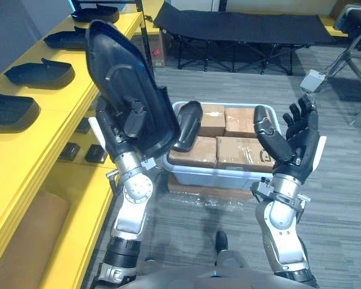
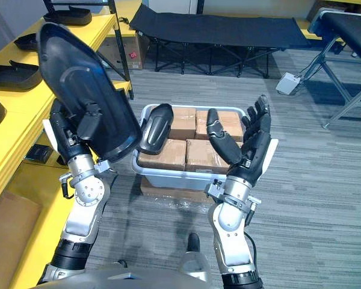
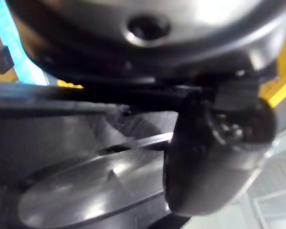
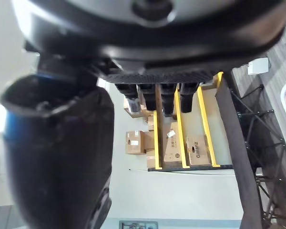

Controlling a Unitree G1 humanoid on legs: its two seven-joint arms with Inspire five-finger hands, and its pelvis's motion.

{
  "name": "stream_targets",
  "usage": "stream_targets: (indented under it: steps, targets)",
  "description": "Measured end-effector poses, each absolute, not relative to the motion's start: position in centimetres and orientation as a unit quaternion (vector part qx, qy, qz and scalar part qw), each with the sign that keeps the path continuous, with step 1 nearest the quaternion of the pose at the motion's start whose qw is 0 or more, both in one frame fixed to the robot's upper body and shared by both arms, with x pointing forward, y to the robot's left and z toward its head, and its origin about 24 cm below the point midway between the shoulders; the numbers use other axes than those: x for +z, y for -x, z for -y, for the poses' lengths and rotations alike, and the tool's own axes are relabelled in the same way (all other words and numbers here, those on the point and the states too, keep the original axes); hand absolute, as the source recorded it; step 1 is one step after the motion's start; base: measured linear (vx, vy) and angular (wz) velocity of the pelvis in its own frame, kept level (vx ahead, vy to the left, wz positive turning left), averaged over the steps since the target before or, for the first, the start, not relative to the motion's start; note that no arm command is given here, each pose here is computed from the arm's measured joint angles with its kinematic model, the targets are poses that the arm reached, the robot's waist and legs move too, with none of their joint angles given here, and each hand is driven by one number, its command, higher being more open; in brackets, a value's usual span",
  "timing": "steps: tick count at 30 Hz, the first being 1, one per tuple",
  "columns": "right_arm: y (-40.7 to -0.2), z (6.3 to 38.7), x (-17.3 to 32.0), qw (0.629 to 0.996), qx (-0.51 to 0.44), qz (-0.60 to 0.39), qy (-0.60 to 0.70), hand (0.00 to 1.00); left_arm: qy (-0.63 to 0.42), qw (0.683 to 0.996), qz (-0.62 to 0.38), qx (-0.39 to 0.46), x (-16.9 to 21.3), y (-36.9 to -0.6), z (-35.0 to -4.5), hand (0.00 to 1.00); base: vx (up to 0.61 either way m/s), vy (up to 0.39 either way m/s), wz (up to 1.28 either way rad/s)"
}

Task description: Walk over and take three plastic housings, then place them on the shelf

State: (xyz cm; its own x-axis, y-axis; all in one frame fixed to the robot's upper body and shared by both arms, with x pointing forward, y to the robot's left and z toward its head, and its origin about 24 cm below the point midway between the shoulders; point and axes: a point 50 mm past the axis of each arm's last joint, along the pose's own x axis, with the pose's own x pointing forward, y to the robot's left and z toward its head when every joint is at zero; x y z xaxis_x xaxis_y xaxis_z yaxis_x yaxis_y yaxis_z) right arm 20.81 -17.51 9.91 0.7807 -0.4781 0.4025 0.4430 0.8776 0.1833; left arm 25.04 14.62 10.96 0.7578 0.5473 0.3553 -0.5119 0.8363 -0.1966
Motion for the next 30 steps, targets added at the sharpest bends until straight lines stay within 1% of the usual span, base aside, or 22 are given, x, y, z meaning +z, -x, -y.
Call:
stream_targets:
  steps: [3, 6, 7, 11, 14, 18, 22, 23, 26, 27, 30]
  targets:
    - [-20.8, 17.9, 9.9, 0.938, -0.256, 0.224, -0.064, 0.00, 0.058, 0.922, 0.225, 0.311, 11.3, -24.7, -15.7, 0.00, -0.01, 0.017, -0.05]
    - [-20.7, 18.8, 9.8, 0.929, -0.268, 0.220, -0.129, 0.00, 0.085, 0.908, 0.242, 0.332, 11.7, -24.1, -16.8, 0.00, 0.00, 0.000, 0.00]
    - [-20.7, 19.4, 9.7, 0.925, -0.262, 0.219, -0.165, 0.00, 0.088, 0.899, 0.250, 0.348, 11.9, -23.5, -17.5, 0.00, -0.03, 0.010, 0.00]
    - [-20.6, 20.4, 9.8, 0.913, -0.242, 0.231, -0.233, 0.00, 0.094, 0.882, 0.266, 0.379, 12.1, -21.8, -18.9, 0.00, -0.01, 0.005, 0.06]
    - [-20.6, 20.6, 9.7, 0.908, -0.231, 0.236, -0.258, 0.00, 0.088, 0.870, 0.271, 0.402, 12.0, -20.8, -20.0, 0.00, -0.02, 0.004, 0.20]
    - [-20.7, 20.3, 9.7, 0.909, -0.192, 0.242, -0.280, 0.00, 0.074, 0.846, 0.286, 0.444, 12.2, -19.0, -21.7, 0.00, -0.02, -0.001, 0.18]
    - [-21.2, 19.8, 9.5, 0.904, -0.136, 0.246, -0.323, 0.00, 0.056, 0.811, 0.303, 0.497, 12.7, -17.2, -23.4, 0.00, -0.01, -0.002, 0.21]
    - [-21.3, 19.6, 9.1, 0.898, -0.114, 0.243, -0.349, 0.00, 0.030, 0.795, 0.309, 0.521, 12.9, -16.4, -24.0, 0.00, -0.01, 0.000, 0.14]
    - [-21.6, 19.3, 8.5, 0.895, -0.093, 0.235, -0.368, 0.00, 0.007, 0.772, 0.319, 0.550, 13.2, -15.6, -24.8, 0.00, -0.01, -0.002, 0.26]
    - [-21.7, 19.1, 8.4, 0.897, -0.086, 0.231, -0.368, 1.00, 0.005, 0.766, 0.321, 0.557, 13.2, -15.3, -25.0, 0.00, 0.00, 0.000, 0.14]
    - [-22.7, 17.8, 8.4, 0.901, -0.046, 0.220, -0.371, 1.00, -0.032, 0.744, 0.318, 0.586, 13.1, -14.2, -26.0, 0.00, -0.01, 0.000, 0.18]
